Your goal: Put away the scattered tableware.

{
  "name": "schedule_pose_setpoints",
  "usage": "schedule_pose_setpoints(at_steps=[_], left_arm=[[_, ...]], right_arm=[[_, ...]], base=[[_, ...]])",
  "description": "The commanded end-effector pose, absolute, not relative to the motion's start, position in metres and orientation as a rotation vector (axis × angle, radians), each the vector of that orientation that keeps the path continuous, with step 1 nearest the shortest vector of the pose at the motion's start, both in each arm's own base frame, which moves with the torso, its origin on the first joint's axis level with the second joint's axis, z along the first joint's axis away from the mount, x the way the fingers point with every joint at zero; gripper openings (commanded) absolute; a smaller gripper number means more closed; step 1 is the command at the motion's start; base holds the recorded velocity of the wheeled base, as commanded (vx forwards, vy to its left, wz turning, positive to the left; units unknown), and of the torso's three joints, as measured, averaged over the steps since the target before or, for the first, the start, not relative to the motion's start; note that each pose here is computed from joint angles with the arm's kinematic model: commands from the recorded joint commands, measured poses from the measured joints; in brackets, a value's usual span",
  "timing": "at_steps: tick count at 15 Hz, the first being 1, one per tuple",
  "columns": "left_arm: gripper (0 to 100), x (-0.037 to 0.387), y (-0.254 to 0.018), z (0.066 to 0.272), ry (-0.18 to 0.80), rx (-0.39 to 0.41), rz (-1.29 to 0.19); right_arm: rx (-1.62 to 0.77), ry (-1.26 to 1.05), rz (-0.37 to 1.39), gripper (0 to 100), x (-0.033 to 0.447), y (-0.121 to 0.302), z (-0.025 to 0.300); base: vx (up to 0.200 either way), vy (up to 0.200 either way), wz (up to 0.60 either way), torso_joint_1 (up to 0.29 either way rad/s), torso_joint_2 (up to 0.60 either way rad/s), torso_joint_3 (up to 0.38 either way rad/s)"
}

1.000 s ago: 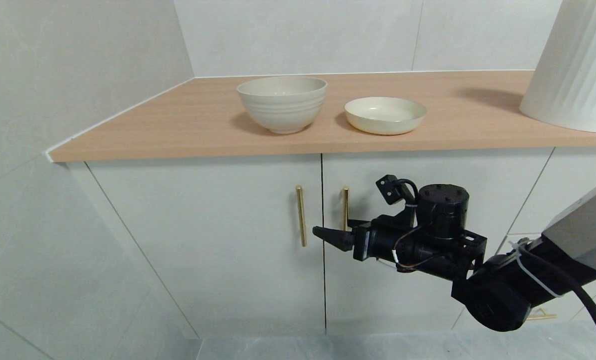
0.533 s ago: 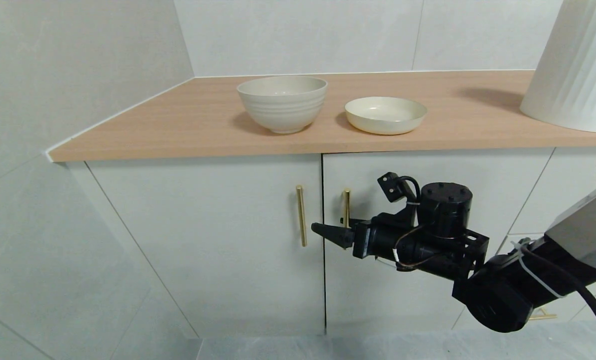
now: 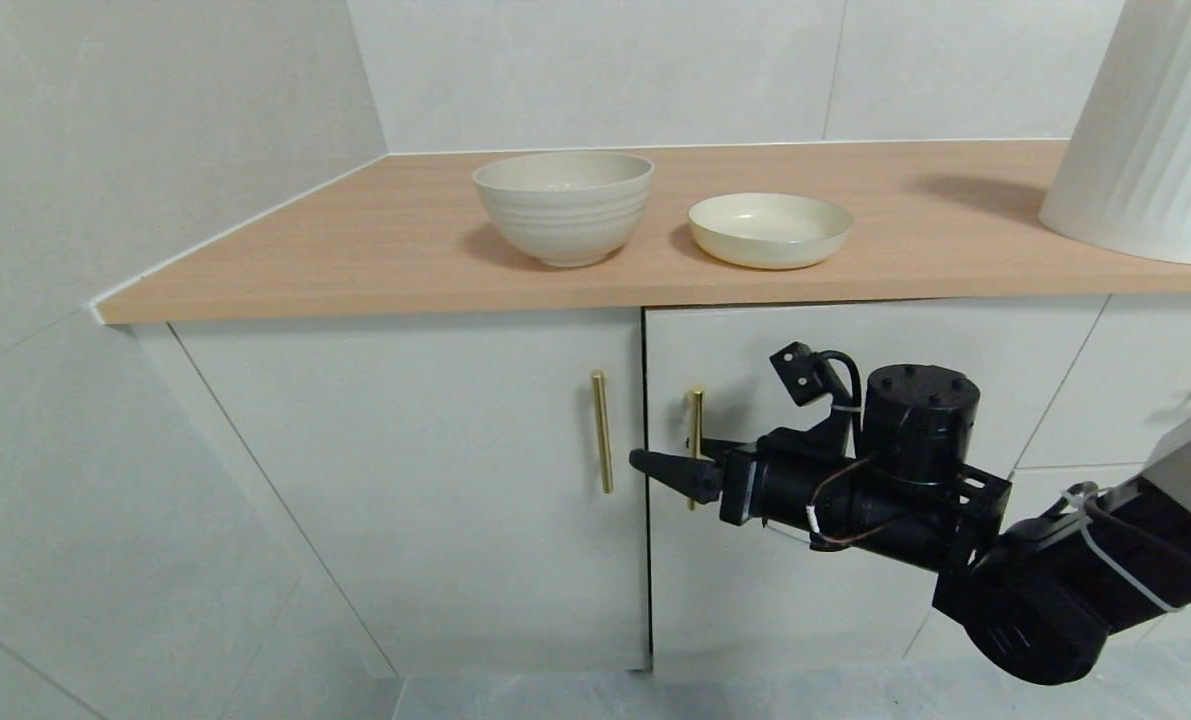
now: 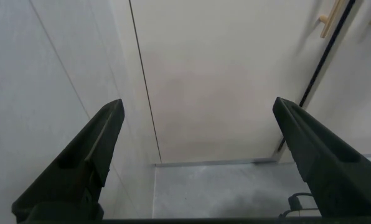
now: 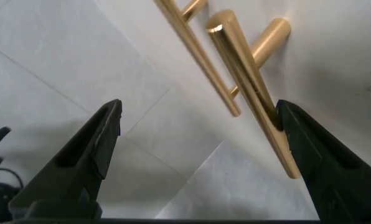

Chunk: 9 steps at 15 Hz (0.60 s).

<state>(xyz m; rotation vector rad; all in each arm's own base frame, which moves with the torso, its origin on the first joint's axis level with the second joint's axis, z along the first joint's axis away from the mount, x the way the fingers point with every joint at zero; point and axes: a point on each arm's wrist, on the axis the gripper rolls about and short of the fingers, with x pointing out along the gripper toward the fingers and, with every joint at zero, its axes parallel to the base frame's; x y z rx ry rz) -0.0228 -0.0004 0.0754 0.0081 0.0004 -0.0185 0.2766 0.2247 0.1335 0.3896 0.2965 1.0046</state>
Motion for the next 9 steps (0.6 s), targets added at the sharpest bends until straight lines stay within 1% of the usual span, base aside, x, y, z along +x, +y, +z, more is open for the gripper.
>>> schedule_pose_setpoints(at_steps=[1,6,9], left_arm=[[100,-0.023,0.000,0.075,0.000,0.009,-0.018],[100,-0.023,0.000,0.075,0.000,0.009,-0.018],[100,-0.023,0.000,0.075,0.000,0.008,-0.018]], right_arm=[[0.387,0.304,1.049,100,0.265,0.226,0.138],[0.385,0.306,1.071,100,0.250,0.222,0.144],[0.382,0.312,1.082,100,0.235,0.211,0.148]], base=[[0.000,0.000,0.00,0.000,0.00,0.000],[0.000,0.000,0.00,0.000,0.00,0.000],[0.000,0.000,0.00,0.000,0.00,0.000]])
